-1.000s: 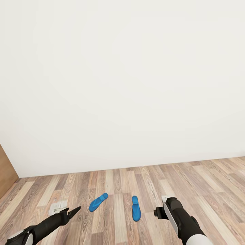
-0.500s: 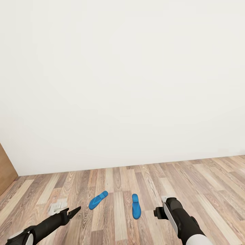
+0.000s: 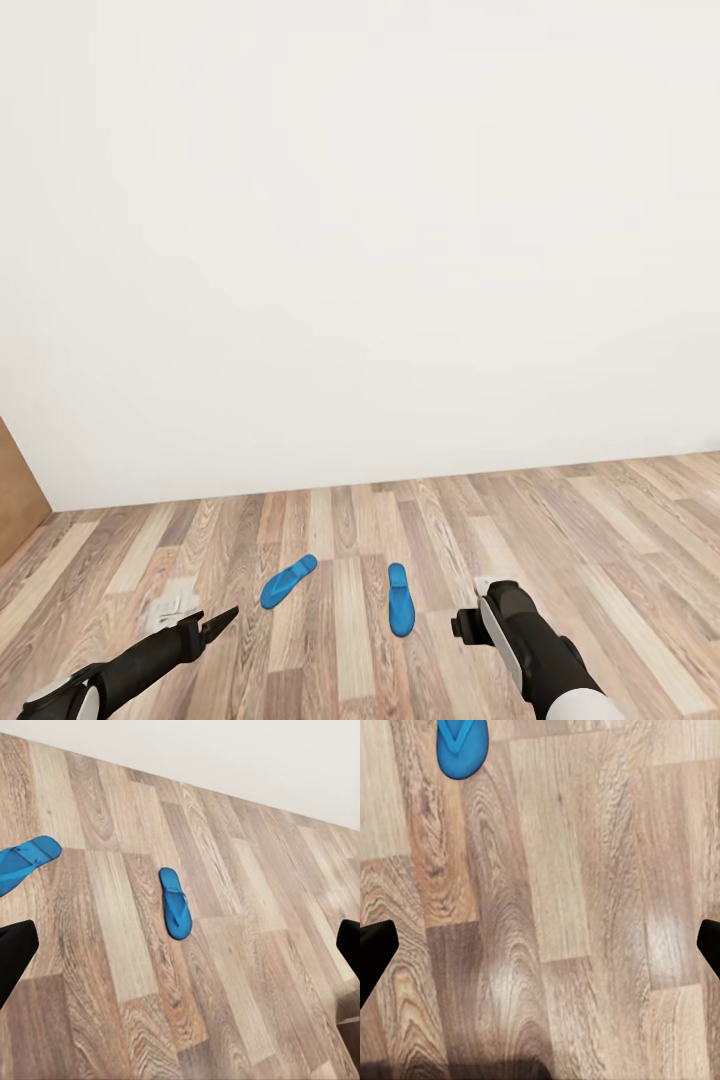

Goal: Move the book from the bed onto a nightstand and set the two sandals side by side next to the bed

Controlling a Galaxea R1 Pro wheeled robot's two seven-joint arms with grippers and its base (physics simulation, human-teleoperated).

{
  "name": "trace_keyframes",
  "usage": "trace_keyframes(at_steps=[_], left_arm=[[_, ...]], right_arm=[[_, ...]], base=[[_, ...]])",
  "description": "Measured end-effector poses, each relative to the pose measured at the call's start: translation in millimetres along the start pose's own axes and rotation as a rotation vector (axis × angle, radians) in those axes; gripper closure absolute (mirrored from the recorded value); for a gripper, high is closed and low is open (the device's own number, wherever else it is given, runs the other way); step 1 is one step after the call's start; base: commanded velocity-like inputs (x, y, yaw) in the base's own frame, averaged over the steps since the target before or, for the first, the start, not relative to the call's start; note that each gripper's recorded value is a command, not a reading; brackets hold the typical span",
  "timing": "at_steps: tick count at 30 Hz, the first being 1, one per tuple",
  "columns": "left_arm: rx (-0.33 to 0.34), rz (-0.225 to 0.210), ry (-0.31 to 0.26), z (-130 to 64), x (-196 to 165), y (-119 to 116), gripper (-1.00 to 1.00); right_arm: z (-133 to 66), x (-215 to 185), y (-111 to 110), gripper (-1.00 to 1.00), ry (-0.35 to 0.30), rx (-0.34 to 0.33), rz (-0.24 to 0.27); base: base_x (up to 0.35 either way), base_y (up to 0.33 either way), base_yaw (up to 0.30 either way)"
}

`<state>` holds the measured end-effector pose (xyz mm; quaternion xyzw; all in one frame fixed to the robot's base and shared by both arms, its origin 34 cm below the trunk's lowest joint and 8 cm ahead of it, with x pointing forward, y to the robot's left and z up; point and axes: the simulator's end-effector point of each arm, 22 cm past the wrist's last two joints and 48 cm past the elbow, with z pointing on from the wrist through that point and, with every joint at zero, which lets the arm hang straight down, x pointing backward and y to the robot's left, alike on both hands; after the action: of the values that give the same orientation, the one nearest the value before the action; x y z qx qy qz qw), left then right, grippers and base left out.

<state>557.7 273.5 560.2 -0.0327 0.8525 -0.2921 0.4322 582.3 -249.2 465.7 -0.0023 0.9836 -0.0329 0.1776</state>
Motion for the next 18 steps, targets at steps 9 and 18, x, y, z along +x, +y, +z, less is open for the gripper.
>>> trace_keyframes(at_steps=[9, 18], left_arm=[[0.001, 0.001, 0.001, 6.1, 16, 9, -1.0], [0.002, 0.001, 0.0, 11.8, 33, 18, -1.0]], right_arm=[[16.3, 10, 0, -1.0, 0.0, 0.001, 0.002], [32.6, 20, 2, -1.0, -0.002, -0.002, 0.003]], base=[[0.0, 0.0, 0.0], [0.0, 0.0, 0.0]])
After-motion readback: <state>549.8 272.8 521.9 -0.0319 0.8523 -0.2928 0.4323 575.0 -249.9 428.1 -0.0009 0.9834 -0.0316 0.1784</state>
